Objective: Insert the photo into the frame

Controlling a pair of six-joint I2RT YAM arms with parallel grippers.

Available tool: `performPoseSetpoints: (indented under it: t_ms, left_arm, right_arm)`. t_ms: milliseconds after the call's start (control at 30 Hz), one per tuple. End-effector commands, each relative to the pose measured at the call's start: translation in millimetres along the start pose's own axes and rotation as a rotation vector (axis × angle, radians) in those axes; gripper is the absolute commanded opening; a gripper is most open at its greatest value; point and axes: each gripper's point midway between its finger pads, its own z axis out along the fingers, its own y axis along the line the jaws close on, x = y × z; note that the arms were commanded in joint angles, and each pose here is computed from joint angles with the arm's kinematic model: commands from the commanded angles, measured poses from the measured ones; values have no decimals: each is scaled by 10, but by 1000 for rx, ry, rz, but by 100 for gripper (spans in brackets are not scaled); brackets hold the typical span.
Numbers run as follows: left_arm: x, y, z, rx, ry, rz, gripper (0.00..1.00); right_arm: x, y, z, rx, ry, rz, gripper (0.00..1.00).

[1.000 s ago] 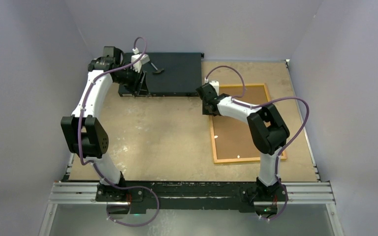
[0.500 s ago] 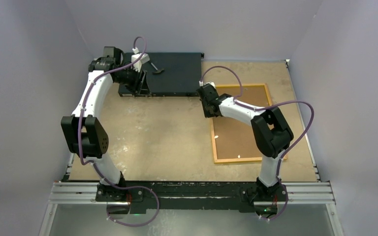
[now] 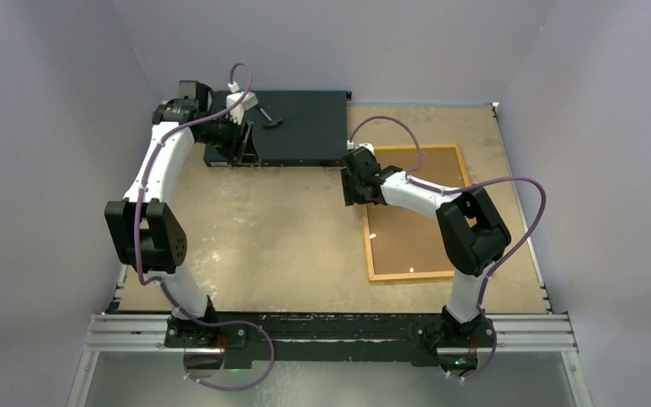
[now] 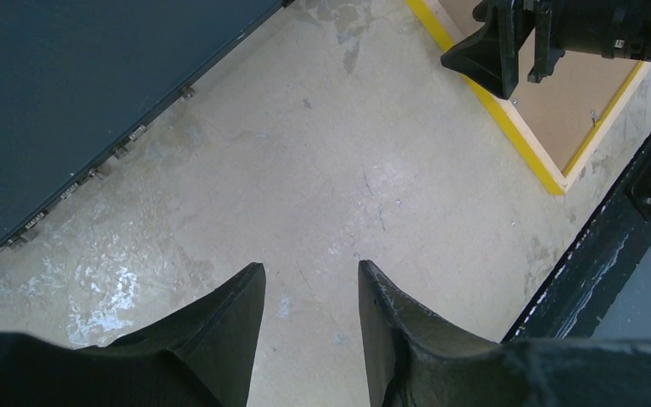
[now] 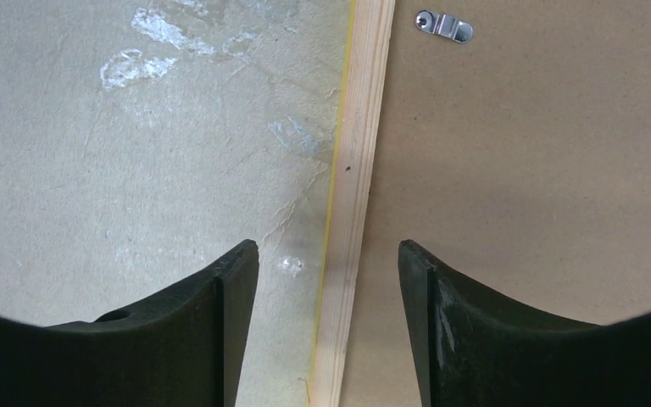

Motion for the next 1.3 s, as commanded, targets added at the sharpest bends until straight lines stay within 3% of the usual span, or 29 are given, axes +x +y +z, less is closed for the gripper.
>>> performPoseSetpoints:
  t_ms: [0,100,333,500,700,933,1133,1267]
  left_arm:
    - [-121,-126,-127,3,-52,60,43]
    - [-119,-125,-132,1,-52,60,43]
    - [-140,-105,-114,-1,-58,54,44]
    - [-143,-96,-77,8,-64,43,44]
    - [-61,-111,75,50,-46,21,45]
    - [-35,-165,188,71,-33,33,47]
    - [-28,-189,235,83,-26,37,47]
    - [-73,-212,252,83,-25,49,47]
  right_arm:
    - [39,29,82,8,-2,-9,62]
    - [89,17,111,28,8,-32,54]
    - [226,-11,141,58,40,-77,16]
    - [331,-203,66,140,70,-120,0]
    - [686,-234,-26,65,215,-276,0]
    - [831,-429,-231,77,235,-383,0]
    - [1086,-792,-289,251,359,-433,0]
    - [1048,-906,-316,316,342,-448,0]
